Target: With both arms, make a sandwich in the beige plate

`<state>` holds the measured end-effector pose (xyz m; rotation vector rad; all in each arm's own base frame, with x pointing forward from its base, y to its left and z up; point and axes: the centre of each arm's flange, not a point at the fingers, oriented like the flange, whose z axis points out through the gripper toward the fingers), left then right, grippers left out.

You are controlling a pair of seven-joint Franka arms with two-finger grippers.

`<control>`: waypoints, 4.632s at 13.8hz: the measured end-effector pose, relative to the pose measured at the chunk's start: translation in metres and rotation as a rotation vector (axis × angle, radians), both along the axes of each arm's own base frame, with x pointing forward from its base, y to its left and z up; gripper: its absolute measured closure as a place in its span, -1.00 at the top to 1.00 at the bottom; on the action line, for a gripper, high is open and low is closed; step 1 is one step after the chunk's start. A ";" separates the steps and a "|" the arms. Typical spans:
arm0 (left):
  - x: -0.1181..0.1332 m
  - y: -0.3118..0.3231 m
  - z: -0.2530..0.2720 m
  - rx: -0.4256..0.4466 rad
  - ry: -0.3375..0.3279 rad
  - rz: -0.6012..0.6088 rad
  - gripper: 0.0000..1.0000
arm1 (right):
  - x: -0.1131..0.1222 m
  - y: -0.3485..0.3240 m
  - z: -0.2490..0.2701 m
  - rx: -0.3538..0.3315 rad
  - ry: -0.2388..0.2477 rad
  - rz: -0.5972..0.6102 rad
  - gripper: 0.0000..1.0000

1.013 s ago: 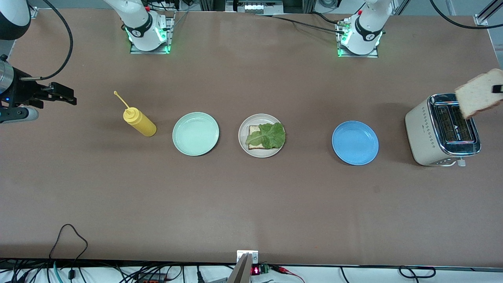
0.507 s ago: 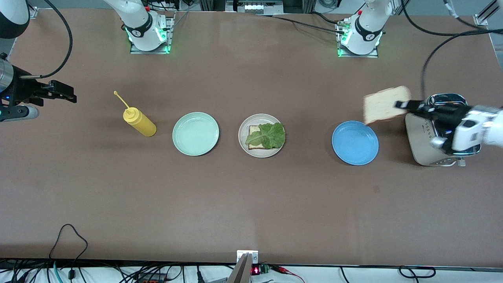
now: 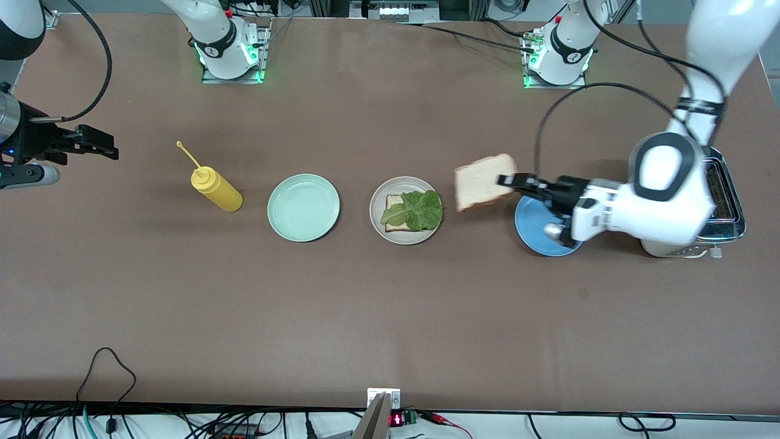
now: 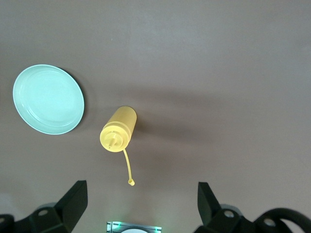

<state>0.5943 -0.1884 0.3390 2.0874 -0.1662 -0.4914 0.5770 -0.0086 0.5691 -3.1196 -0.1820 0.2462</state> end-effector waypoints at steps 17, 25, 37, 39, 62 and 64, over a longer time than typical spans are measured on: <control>-0.001 -0.083 -0.172 -0.091 0.037 0.124 -0.81 | 0.000 -0.007 0.000 -0.013 0.000 -0.138 1.00; -0.012 -0.090 -0.205 -0.094 0.079 0.121 -0.80 | 0.000 -0.017 -0.001 -0.012 0.003 -0.158 1.00; 0.025 -0.057 -0.195 -0.080 0.006 0.173 1.00 | 0.000 -0.017 -0.002 -0.011 0.006 -0.158 1.00; 0.027 -0.052 -0.196 -0.078 0.004 0.179 1.00 | 0.000 -0.017 -0.002 -0.010 0.006 -0.158 1.00; 0.061 0.107 -0.057 0.444 -0.272 -0.166 1.00 | 0.000 -0.017 -0.003 -0.009 0.007 -0.157 1.00; 0.069 0.120 -0.049 0.541 -0.296 -0.165 1.00 | 0.000 -0.017 -0.003 -0.009 0.008 -0.157 1.00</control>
